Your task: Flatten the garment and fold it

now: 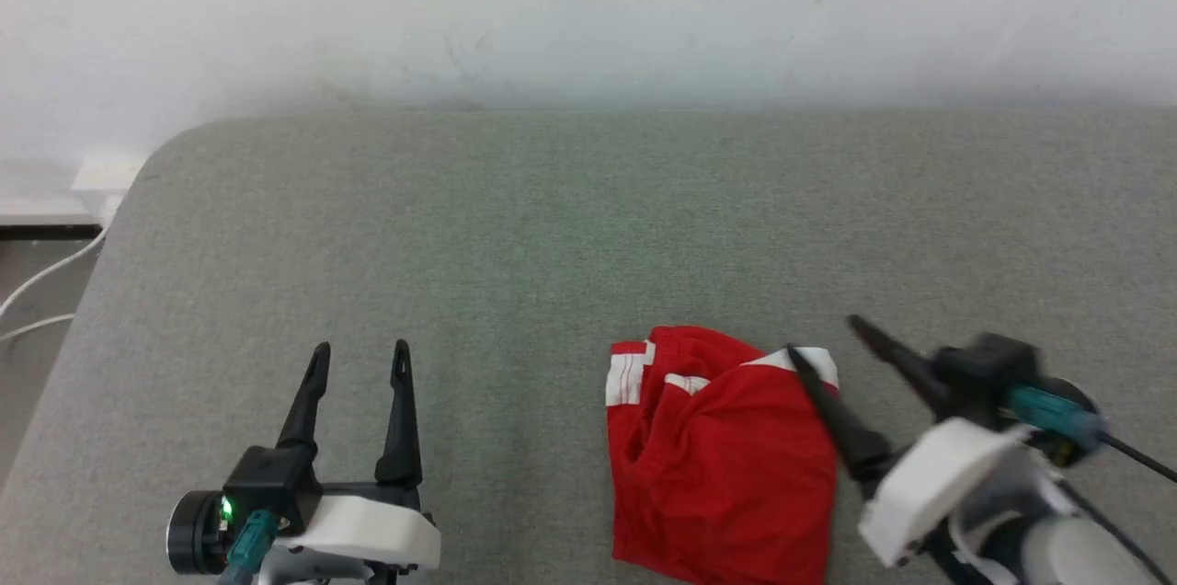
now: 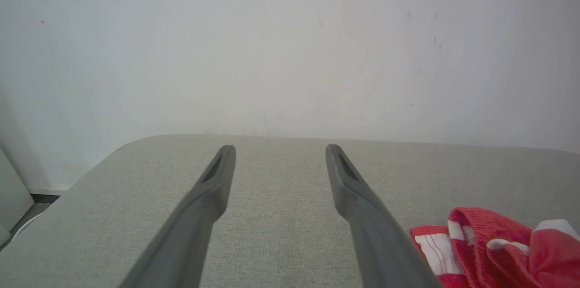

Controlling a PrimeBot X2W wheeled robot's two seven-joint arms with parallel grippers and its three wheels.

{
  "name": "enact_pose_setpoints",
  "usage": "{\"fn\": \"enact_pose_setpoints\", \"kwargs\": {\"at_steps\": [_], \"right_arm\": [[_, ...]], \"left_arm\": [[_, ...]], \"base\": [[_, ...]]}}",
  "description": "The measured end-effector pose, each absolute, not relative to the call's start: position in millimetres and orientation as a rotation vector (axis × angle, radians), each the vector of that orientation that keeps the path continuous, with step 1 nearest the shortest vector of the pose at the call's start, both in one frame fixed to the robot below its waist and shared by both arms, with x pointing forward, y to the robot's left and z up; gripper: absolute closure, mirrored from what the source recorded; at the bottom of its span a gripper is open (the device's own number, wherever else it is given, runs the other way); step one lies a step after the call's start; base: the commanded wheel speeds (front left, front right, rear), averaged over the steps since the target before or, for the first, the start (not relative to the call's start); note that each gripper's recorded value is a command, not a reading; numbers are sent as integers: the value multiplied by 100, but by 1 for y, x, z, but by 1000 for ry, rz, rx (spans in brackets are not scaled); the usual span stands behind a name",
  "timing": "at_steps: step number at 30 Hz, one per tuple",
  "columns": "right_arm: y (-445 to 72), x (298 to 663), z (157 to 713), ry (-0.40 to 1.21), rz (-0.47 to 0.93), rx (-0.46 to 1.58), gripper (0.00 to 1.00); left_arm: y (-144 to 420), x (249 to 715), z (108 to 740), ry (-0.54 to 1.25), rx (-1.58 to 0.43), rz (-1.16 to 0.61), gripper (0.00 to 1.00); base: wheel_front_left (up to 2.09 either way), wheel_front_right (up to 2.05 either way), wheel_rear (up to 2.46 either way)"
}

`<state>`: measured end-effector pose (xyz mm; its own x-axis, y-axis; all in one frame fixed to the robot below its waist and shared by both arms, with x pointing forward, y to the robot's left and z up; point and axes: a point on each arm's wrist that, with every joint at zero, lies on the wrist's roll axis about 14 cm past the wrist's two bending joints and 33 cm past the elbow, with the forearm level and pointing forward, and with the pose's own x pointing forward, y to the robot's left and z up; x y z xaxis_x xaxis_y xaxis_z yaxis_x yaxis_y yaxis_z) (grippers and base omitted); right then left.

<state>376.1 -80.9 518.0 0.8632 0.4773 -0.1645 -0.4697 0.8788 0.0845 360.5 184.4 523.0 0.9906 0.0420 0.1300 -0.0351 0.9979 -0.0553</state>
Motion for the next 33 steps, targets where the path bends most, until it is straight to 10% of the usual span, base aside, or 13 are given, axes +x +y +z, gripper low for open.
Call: {"fn": "enact_pose_setpoints", "kwargs": {"at_steps": [10, 16, 24, 33], "right_arm": [[-219, 361, 537, 35, 21, 239, 0], [-275, 339, 487, 248, -157, 464, 0], [-213, 305, 396, 771, -8, 952, 0], [-111, 331, 394, 966, 305, 1245, 0]], "left_arm": [[184, 370, 523, -131, -65, 38, 0], [192, 370, 519, -121, -76, 63, 0], [201, 362, 514, -107, -92, 89, 0], [209, 357, 509, -91, -90, 114, 0]], "base": [[0, 0, 0], [0, 0, 0], [0, 0, 0], [0, 0, 0]]}}
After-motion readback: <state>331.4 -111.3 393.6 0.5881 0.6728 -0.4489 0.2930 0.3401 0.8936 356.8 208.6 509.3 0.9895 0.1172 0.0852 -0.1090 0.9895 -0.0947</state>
